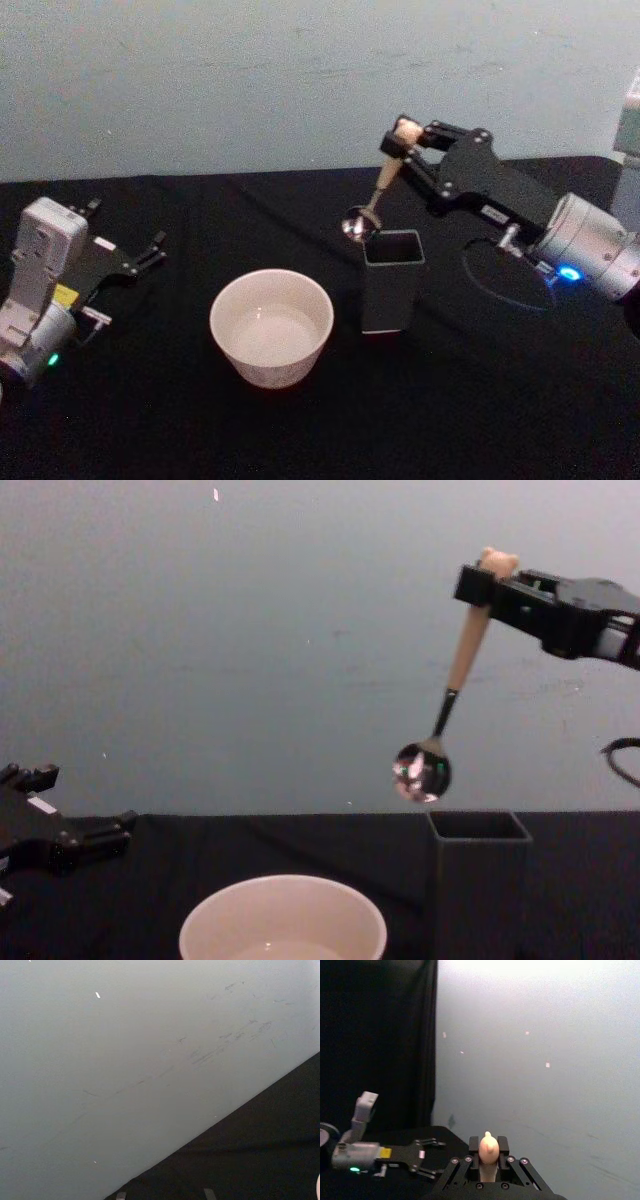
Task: Pick up the stirring spoon with one hand, stir inside the cup, then place it back in its original position.
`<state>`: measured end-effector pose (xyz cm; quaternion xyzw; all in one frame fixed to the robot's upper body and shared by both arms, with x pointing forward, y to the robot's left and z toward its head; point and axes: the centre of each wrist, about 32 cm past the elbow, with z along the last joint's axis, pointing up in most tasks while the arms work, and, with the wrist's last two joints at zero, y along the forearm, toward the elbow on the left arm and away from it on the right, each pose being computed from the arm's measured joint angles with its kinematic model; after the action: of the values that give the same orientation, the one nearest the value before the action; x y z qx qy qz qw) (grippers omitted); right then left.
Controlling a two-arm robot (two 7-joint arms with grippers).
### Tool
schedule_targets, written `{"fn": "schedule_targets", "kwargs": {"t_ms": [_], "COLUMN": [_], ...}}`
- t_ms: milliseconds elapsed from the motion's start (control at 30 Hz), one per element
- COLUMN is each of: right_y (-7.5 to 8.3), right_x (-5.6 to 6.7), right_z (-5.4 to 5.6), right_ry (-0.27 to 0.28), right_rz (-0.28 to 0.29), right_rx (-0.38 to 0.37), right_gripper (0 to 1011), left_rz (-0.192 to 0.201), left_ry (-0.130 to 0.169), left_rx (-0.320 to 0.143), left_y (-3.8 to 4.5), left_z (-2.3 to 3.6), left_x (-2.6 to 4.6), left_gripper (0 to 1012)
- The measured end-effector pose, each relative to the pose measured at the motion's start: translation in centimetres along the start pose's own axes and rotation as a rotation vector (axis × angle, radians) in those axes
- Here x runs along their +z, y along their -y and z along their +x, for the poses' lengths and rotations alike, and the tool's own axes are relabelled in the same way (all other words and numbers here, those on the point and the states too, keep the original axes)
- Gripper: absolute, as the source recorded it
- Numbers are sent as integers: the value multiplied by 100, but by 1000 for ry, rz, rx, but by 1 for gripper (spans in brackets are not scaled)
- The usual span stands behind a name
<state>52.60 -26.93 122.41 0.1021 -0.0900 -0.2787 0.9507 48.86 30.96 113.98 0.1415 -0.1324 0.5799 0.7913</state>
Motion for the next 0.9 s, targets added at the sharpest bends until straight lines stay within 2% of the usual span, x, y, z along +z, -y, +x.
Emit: {"fn": "schedule_targets", "kwargs": {"t_ms": [300, 533, 600, 767, 833, 900], "right_y": [-203, -324, -363, -402, -428, -437], "right_x": [-155, -359, -463, -581, -669, -690], "right_z": [-158, -280, -322, -363, -384, -388], "right_ry": [-38, -28, -19, -18, -22, -24], "right_rz": [0, -39, -61, -91, -116, -120], "right_rx": [76, 119, 136, 154, 162, 164], "right_gripper": [212, 212, 212, 212, 212, 212], "left_rz": [0, 0, 0, 0, 0, 0], "left_ry": [0, 0, 0, 0, 0, 0], "left_rx": [0, 0, 0, 0, 0, 0], "left_y": [0, 0, 0, 0, 0, 0], "left_z": [0, 0, 0, 0, 0, 0], "left_x": [0, 0, 0, 0, 0, 0], "left_gripper": [1001, 1001, 1001, 1001, 1001, 1001]}}
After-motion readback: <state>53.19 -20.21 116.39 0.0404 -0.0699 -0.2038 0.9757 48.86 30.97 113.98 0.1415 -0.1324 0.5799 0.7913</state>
